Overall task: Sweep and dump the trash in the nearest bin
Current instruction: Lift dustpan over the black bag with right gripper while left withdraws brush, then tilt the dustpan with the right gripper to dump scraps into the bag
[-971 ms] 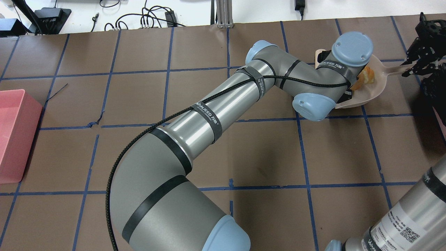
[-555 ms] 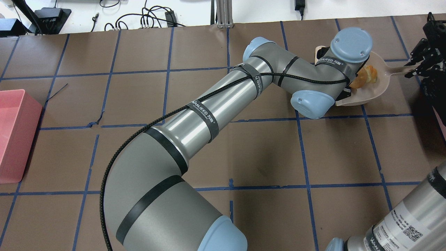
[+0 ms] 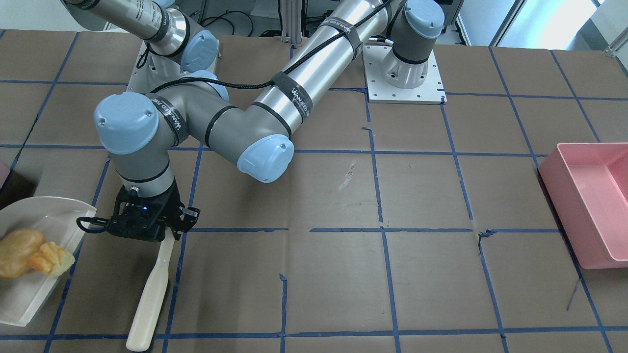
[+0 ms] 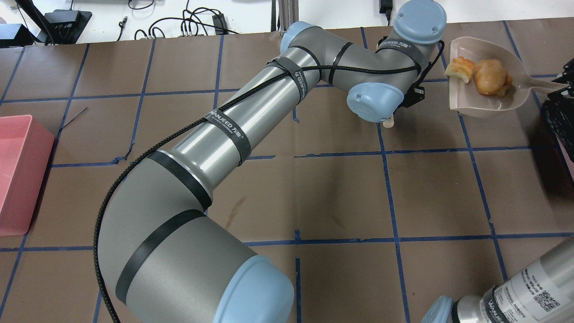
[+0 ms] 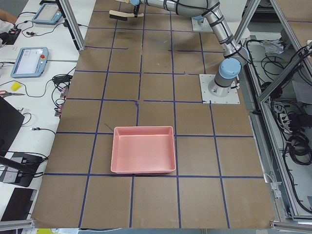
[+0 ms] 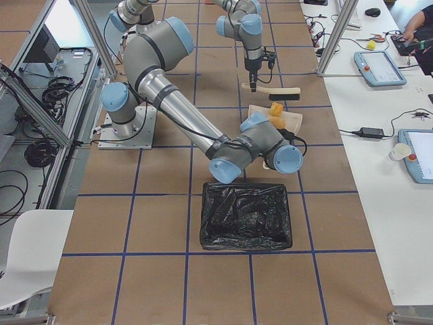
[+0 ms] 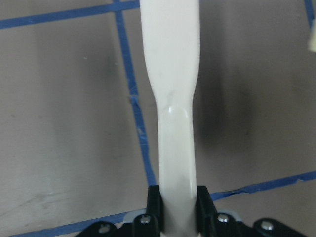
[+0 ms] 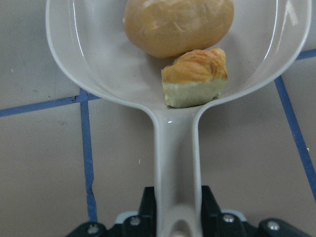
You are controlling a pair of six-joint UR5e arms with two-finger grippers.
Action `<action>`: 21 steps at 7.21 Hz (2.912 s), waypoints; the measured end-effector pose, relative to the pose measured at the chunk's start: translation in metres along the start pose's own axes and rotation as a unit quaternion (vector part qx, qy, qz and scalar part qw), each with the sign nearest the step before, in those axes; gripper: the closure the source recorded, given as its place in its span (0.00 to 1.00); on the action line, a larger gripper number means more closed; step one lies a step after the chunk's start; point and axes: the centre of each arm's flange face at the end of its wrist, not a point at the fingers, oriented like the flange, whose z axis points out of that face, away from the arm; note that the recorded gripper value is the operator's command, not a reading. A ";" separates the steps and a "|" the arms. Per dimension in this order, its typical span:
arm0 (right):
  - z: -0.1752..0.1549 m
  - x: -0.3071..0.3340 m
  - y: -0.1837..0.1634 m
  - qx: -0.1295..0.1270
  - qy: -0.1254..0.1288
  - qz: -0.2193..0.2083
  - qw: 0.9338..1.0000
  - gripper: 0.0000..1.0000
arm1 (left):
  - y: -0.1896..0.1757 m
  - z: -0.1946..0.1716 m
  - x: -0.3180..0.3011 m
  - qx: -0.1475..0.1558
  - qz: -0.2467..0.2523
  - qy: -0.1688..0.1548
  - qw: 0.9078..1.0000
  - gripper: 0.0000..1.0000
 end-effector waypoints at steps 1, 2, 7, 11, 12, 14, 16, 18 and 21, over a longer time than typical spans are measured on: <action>-0.033 -0.027 0.027 0.017 0.006 0.042 0.999 1.00 | -0.010 -0.002 -0.025 -0.007 -0.014 -0.010 1.000 0.99; -0.067 -0.059 0.067 0.031 0.015 0.090 0.995 1.00 | -0.015 -0.008 -0.056 -0.012 -0.030 -0.024 0.999 0.99; -0.214 -0.158 0.174 -0.094 0.060 0.172 0.979 1.00 | 0.115 -0.045 -0.160 -0.051 -0.082 -0.061 0.993 0.99; -0.254 -0.151 0.204 -0.237 0.091 0.154 0.955 1.00 | 0.239 -0.019 -0.191 -0.052 -0.101 -0.062 0.992 0.99; -0.258 -0.148 0.208 -0.268 0.092 0.146 0.948 1.00 | 0.256 -0.014 -0.179 -0.054 -0.086 -0.063 0.993 0.99; -0.258 -0.136 0.199 -0.321 0.073 0.122 0.936 1.00 | 0.275 -0.012 -0.165 -0.056 -0.038 -0.062 0.996 0.99; -0.253 -0.114 0.176 -0.371 0.048 0.094 0.923 1.00 | 0.281 -0.016 -0.163 -0.056 0.004 -0.058 0.997 0.99; -0.246 -0.098 0.151 -0.411 0.019 0.073 0.908 1.00 | 0.289 -0.012 -0.170 -0.061 0.000 -0.060 0.996 0.99; -0.242 -0.084 0.121 -0.445 -0.001 0.057 0.894 1.00 | 0.294 -0.007 -0.173 -0.051 -0.039 -0.057 0.996 0.99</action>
